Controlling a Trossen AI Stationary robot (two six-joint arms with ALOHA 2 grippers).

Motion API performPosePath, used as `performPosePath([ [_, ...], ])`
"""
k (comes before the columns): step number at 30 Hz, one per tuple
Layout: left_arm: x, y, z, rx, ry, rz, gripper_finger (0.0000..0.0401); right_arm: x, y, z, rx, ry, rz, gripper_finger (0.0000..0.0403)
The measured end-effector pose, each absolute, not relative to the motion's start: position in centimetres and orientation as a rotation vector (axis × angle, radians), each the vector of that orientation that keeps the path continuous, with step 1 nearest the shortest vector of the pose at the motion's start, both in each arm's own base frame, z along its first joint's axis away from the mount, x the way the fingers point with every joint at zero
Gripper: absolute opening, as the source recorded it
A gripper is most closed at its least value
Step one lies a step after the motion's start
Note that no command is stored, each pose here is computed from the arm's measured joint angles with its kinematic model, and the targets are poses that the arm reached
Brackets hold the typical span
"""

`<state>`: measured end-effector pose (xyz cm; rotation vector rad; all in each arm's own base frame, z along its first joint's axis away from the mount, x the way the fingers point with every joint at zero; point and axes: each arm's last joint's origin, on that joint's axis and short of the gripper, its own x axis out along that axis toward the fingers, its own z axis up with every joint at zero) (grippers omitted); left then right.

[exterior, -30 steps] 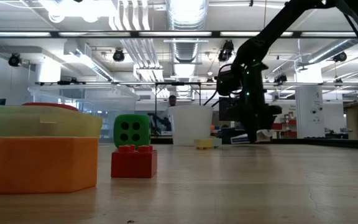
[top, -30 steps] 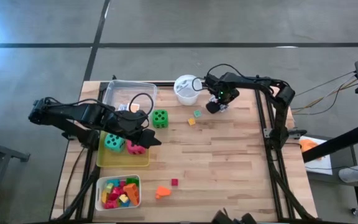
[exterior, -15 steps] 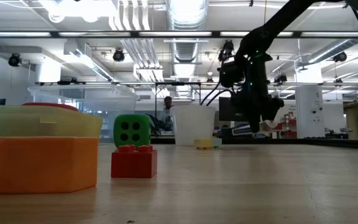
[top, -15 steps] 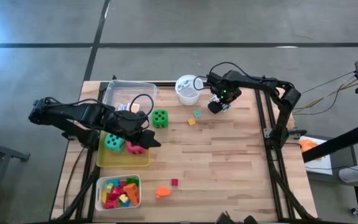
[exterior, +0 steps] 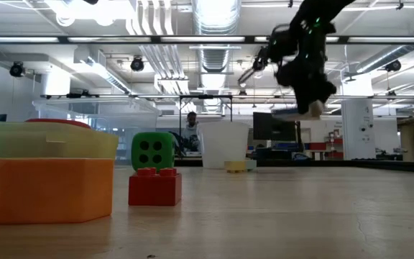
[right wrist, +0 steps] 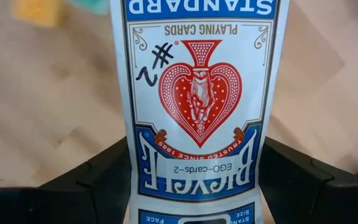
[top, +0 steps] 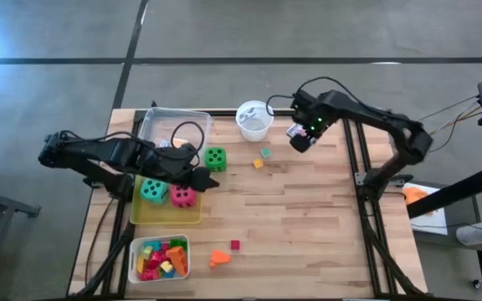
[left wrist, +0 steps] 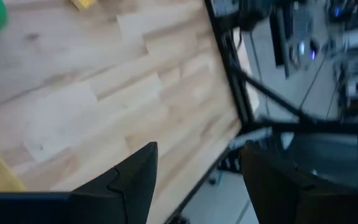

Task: Pick & Place Toys
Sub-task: Put the red deck of cards into the transparent bin

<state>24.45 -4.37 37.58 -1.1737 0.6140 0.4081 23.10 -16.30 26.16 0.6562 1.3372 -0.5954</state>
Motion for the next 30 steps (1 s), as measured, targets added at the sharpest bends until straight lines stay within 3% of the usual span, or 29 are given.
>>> performPosePath([
  [6, 25.3, -2.3, 37.8, -1.269, 0.485, 0.458, 0.022, 22.4, -11.7, 29.9, 0.642, 1.229, -0.407, 0.0281],
  [11, 27.0, -0.1, 37.3, -1.363, 0.409, 0.29, 0.022, 22.4, -8.0, 31.5, 0.602, 1.19, -0.325, 0.0281],
  [21, 31.9, 3.4, 31.5, -1.556, 0.388, 0.06, 0.022, 24.3, -3.5, 31.8, 0.585, 1.151, -0.235, 0.0281],
  [30, 35.4, 3.9, 28.6, -1.622, 0.359, 0.007, 0.022, 26.5, -1.1, 33.5, 0.541, 1.117, -0.148, 0.0281],
])
